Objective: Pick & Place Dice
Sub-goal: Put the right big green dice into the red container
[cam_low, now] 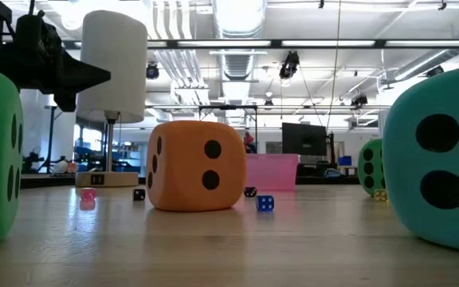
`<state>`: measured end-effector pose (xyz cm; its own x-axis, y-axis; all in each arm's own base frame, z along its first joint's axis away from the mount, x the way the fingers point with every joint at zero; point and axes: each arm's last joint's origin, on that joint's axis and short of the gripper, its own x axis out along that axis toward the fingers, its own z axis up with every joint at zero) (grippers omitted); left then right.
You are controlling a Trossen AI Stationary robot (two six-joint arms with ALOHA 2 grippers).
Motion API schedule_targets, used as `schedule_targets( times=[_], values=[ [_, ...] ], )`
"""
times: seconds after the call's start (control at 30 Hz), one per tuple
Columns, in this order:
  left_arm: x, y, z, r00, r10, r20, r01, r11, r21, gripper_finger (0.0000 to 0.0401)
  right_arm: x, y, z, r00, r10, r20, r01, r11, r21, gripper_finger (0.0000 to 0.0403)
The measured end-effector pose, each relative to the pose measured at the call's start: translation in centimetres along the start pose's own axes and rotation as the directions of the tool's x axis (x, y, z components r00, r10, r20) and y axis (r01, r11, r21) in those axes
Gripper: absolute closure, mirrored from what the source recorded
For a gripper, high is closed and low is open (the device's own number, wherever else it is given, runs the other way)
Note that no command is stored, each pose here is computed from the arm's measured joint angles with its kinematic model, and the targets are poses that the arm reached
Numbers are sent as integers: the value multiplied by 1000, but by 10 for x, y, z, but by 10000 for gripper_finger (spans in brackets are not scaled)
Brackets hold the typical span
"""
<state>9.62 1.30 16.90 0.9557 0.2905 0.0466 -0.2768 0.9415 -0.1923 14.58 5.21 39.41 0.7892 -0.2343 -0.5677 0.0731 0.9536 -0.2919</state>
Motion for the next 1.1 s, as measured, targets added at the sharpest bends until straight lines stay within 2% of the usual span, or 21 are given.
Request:
schedule_targets(
  times=[0.17, 0.27, 0.83, 1.1],
  values=[
    [0, 0, 0, 1000, 0, 0, 0, 1000, 0, 395, 8, 10, 7, 989, 144, -38, -144, 990, -1, 394],
    [0, 0, 0, 1000, 0, 0, 0, 1000, 0, 395, 14, 16, 8, 981, 182, -65, -186, 981, -48, 394],
    [0, 0, 0, 1000, 0, 0, 0, 1000, 0, 395, 45, 38, 23, 975, 159, -154, -179, 976, -124, 389],
    [0, 0, 0, 1000, 0, 0, 0, 1000, 0, 395, 48, 36, 26, 992, 12, -129, -25, 994, -102, 346]
  ],
)
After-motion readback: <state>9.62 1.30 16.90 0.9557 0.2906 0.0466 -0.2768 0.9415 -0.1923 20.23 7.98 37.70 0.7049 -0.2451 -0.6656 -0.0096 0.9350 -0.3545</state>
